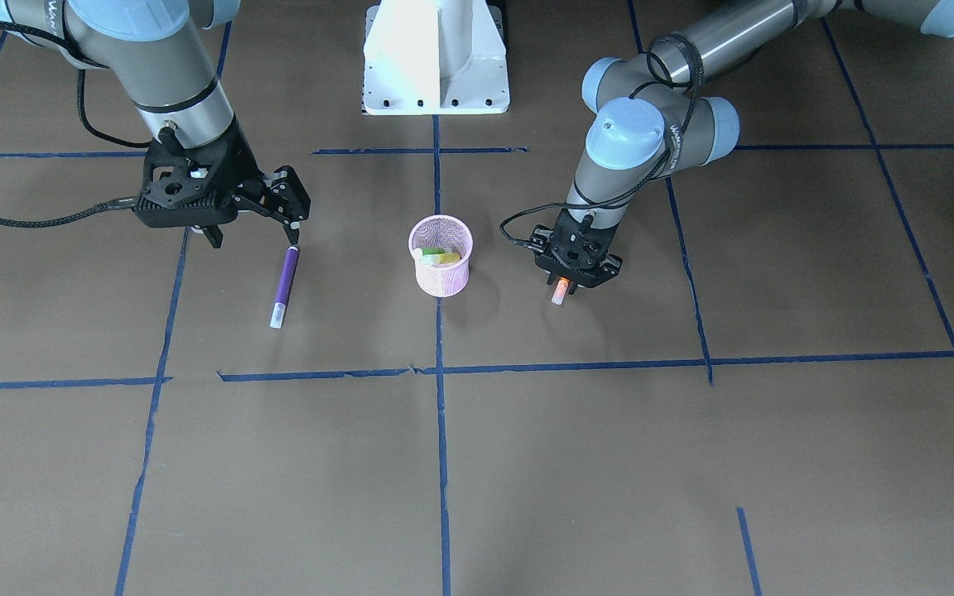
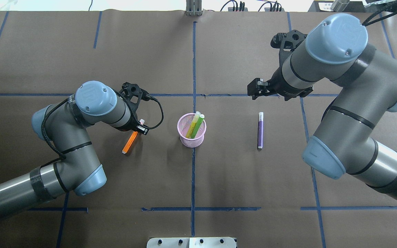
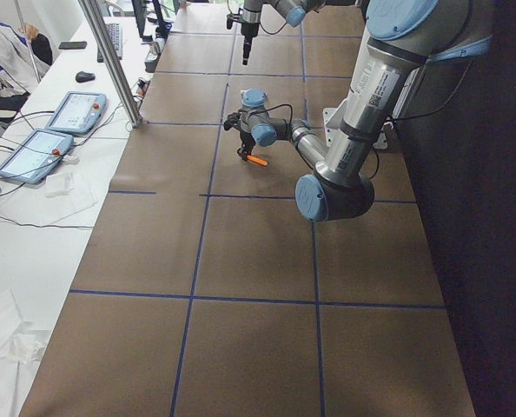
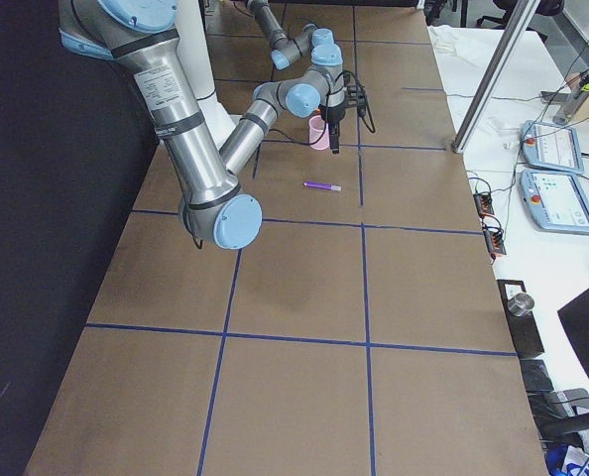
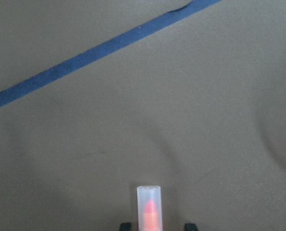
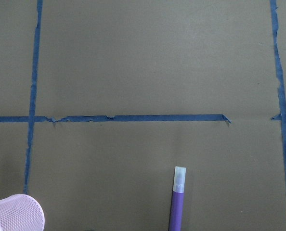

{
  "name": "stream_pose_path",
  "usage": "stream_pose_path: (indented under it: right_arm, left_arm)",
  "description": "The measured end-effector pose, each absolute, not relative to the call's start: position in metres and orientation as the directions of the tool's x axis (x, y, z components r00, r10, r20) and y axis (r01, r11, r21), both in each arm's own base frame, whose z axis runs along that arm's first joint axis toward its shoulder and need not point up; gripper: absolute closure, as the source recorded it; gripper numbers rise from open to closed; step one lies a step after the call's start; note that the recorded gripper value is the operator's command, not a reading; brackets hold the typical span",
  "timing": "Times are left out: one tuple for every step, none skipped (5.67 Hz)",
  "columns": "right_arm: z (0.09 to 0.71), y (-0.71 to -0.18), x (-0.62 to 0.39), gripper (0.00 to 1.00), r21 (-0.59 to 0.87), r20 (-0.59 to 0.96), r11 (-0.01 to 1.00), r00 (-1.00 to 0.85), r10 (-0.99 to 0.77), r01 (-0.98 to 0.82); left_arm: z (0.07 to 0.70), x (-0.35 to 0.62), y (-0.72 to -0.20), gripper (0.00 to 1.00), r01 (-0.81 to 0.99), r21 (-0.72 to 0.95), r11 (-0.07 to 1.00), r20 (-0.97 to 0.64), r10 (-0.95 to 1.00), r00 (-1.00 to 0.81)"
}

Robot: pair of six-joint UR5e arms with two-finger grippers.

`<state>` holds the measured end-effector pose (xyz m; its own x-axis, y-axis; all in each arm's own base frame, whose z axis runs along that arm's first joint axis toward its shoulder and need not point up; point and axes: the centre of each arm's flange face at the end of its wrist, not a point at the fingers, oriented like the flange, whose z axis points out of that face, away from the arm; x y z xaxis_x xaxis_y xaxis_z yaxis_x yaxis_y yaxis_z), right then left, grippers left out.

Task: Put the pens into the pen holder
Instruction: 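Lower left gripper onto orange marker while right gripper moves toward purple marker, then lift the orange marker upright and carry it over the pen holder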

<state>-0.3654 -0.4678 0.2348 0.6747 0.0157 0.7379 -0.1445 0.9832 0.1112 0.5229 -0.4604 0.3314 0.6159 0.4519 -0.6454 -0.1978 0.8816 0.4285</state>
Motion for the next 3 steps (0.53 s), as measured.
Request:
stream_pose_path:
  right_arm:
    - [0.237,-0.468,-0.365,0.0,0.11,0.737,0.983,0.676,0.017,-0.144]
    - [0.239,-0.468,-0.364,0.0,0.109,0.735,0.983,0.677,0.019,-0.145]
    - [0.24,-0.468,-0.363,0.0,0.108,0.735,0.983,0.678,0.02,-0.146]
  left_arm:
    - [0.331,0.523,-0.46,1.0,-0.197,0.429,0.882,-0.645,0.452,0.616]
    - [0.327,0.524,-0.457,1.0,-0.2,0.433,0.879,-0.648,0.458,0.609]
    - [0.317,0.52,-0.457,1.0,-0.189,0.446,0.875,-0.653,0.462,0.6]
